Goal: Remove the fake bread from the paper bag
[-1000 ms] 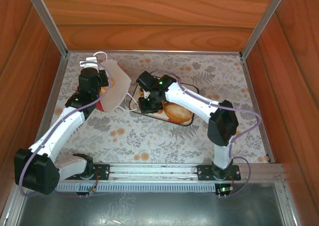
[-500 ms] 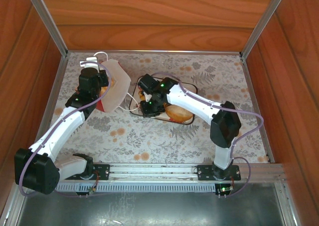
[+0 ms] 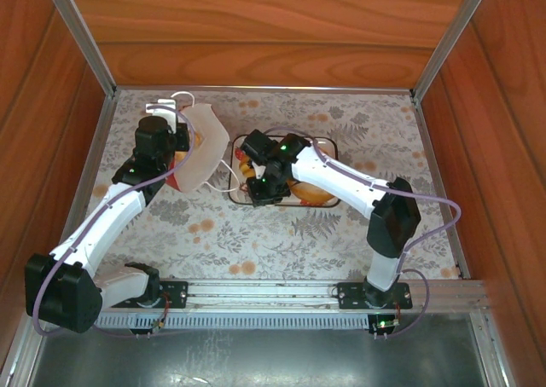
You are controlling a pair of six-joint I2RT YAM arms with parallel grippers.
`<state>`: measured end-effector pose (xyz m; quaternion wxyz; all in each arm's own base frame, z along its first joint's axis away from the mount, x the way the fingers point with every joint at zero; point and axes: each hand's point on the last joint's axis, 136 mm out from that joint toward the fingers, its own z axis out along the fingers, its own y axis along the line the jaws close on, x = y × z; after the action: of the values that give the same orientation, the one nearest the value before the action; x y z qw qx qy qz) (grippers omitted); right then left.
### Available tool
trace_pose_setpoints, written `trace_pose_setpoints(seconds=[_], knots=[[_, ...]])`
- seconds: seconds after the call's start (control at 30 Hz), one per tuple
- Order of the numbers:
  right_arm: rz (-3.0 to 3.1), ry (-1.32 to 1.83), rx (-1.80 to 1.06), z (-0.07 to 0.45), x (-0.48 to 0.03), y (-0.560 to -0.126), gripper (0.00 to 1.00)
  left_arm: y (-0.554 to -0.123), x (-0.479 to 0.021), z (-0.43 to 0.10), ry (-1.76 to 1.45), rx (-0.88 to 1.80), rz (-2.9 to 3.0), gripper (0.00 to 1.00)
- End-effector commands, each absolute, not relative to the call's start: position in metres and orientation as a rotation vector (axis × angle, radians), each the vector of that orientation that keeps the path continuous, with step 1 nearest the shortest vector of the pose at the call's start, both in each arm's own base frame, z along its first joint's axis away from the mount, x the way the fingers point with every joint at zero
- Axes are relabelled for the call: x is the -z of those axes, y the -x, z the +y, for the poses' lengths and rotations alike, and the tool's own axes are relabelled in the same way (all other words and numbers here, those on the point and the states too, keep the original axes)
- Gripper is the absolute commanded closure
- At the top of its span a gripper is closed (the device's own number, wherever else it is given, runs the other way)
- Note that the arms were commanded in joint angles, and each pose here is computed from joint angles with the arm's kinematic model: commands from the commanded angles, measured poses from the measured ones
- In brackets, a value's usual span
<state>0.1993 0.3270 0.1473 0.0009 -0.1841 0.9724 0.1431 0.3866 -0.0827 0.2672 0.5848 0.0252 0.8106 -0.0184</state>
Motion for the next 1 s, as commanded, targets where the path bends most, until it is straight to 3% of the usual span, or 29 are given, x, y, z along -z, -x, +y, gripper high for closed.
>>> trace_pose_setpoints(seconds=[0.0, 0.27, 0.5, 0.97], knots=[[2.987, 0.551, -0.375, 0.308, -0.188, -0.202, 0.74, -0.381, -0.262, -0.090, -0.161, 0.053, 1.890, 1.00], [2.743, 0.518, -0.559, 0.302, -0.275, -0.206, 0.68, -0.376, -0.250, -0.098, -0.205, 0.096, 1.910, 1.00], [2.570, 0.598, -0.792, 0.342, -0.316, -0.216, 0.66, -0.370, -0.245, -0.107, -0.212, 0.156, 1.920, 1.00], [2.689, 0.654, -0.756, 0.406, -0.259, -0.242, 0.62, -0.361, -0.233, -0.122, -0.241, 0.164, 1.932, 1.00]])
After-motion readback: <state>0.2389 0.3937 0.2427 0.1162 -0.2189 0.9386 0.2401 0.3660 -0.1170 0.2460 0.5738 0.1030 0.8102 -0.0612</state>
